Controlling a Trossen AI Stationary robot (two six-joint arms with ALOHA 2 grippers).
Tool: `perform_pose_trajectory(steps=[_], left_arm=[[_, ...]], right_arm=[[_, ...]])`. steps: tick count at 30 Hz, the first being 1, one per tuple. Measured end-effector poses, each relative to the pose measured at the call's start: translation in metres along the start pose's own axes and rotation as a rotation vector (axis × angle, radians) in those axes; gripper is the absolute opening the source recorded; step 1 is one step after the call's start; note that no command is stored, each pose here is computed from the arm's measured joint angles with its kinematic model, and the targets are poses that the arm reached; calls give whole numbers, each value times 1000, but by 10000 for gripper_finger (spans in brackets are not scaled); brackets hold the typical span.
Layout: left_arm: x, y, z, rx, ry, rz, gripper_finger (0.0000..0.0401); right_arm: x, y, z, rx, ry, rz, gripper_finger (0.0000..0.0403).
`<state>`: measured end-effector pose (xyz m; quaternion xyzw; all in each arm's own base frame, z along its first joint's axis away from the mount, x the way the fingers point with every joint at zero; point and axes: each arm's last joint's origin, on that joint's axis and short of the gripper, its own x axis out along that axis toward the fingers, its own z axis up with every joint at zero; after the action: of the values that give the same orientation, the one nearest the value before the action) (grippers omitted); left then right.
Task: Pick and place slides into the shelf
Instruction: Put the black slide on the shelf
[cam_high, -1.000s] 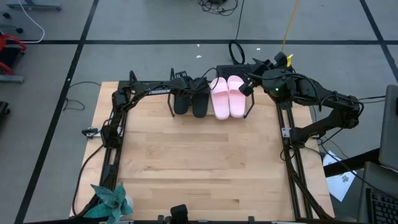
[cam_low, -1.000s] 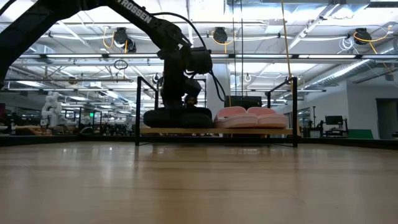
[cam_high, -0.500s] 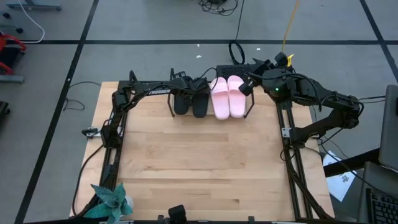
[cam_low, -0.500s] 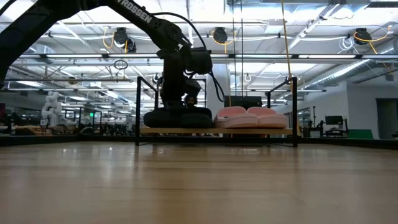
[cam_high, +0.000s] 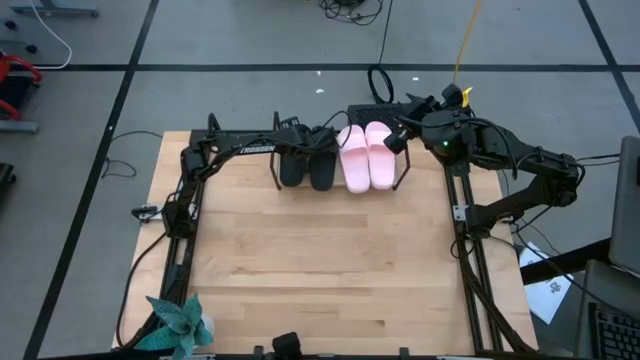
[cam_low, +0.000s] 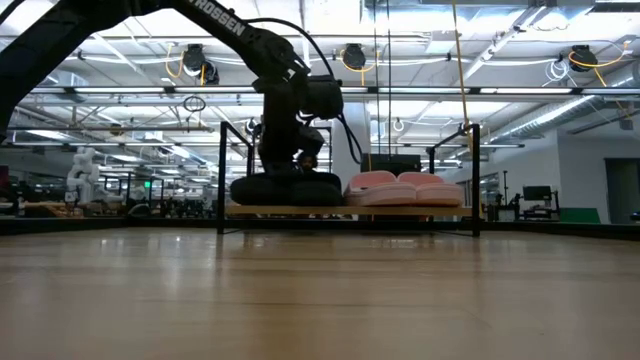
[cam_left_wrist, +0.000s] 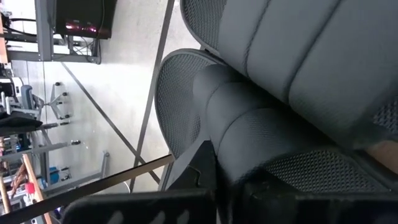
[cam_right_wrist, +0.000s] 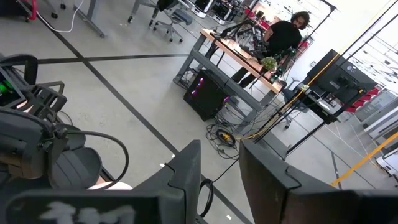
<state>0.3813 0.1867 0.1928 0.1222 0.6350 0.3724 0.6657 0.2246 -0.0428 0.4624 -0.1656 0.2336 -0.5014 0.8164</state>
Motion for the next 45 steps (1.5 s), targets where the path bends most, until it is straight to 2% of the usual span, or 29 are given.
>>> perform_pose_trajectory(steps=[11,23,45], left_arm=[[0,1,2,-40,-12,35,43],[-4,-4,3,-20,-22,44,83],[-8,-8,3,26,-30,32,88]], right_arm=[[0,0,0,0,0,0,98],[0,0,-1,-9,5,1,98],[0,0,-1,-9,5,1,98]])
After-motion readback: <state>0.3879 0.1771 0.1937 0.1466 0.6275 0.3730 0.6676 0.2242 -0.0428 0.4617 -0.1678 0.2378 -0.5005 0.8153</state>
